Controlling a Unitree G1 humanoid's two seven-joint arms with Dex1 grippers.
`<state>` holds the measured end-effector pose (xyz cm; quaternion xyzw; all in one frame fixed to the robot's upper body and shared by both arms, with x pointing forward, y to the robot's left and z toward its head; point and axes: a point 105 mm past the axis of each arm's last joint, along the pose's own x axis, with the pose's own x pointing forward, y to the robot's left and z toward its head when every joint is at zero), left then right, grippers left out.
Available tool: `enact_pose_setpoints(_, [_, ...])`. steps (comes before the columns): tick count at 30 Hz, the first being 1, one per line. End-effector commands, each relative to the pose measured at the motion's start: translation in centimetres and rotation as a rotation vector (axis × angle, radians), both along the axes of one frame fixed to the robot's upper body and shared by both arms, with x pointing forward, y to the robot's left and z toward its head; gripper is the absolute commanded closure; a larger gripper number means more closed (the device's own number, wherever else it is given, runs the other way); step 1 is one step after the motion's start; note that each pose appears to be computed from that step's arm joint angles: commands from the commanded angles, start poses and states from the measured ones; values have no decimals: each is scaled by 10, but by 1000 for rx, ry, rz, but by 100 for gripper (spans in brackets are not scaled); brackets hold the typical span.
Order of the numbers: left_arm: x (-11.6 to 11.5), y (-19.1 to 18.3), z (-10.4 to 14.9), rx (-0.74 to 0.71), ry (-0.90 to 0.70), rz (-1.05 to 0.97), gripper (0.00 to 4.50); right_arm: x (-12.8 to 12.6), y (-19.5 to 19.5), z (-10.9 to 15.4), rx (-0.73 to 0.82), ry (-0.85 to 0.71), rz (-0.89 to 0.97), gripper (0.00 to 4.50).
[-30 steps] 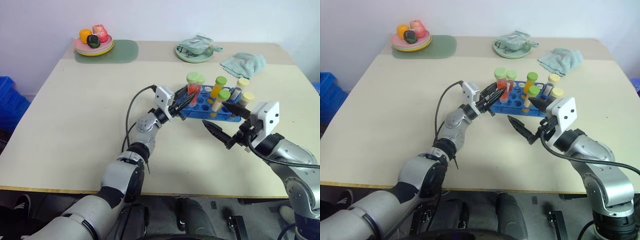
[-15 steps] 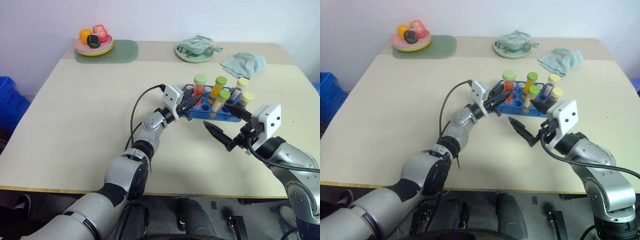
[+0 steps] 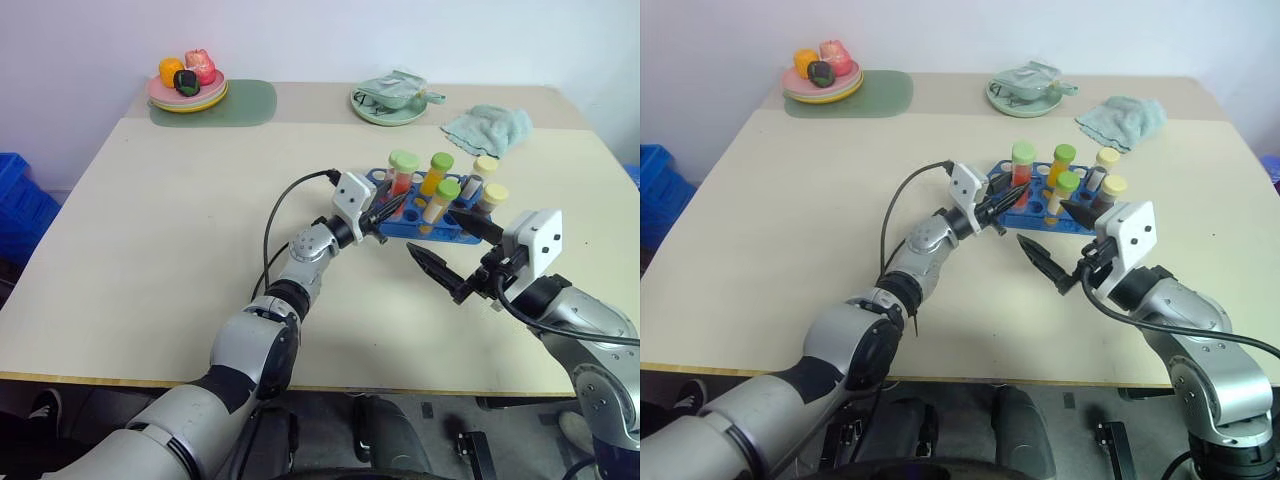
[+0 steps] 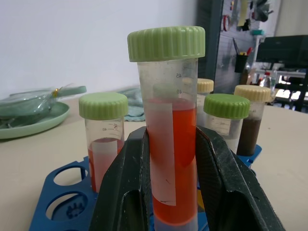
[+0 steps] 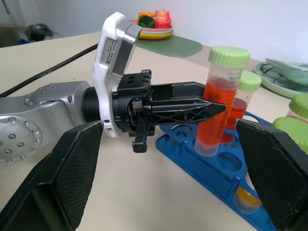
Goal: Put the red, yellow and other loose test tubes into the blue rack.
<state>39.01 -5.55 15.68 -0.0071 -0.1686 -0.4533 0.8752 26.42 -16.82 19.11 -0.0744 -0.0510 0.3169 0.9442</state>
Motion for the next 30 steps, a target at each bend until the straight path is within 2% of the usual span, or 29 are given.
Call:
enact_pose_setpoints(1, [-1,-2,3,4,-22,-1,355,-7,3,16,-10,-65,19,0])
enact_pose_setpoints(10, [-5,3,-6,36,-40,-5,355,-6,4,18,-12,-67,23,0])
enact_pose_setpoints(18, [7,16,-1,34,-29,52,355,-5,6,19,-4,-72,22,0])
enact_pose_setpoints(23, [5,6,4,18,-19,32,355,-5,8,20,-4,-74,21,0])
enact_pose_setpoints(26, [0,-3,2,57,-45,18,355,-5,8,20,-6,-76,19,0])
enact_pose_setpoints(30, [0,0,-2,30,-13,7,355,-6,5,23,-10,-79,14,0])
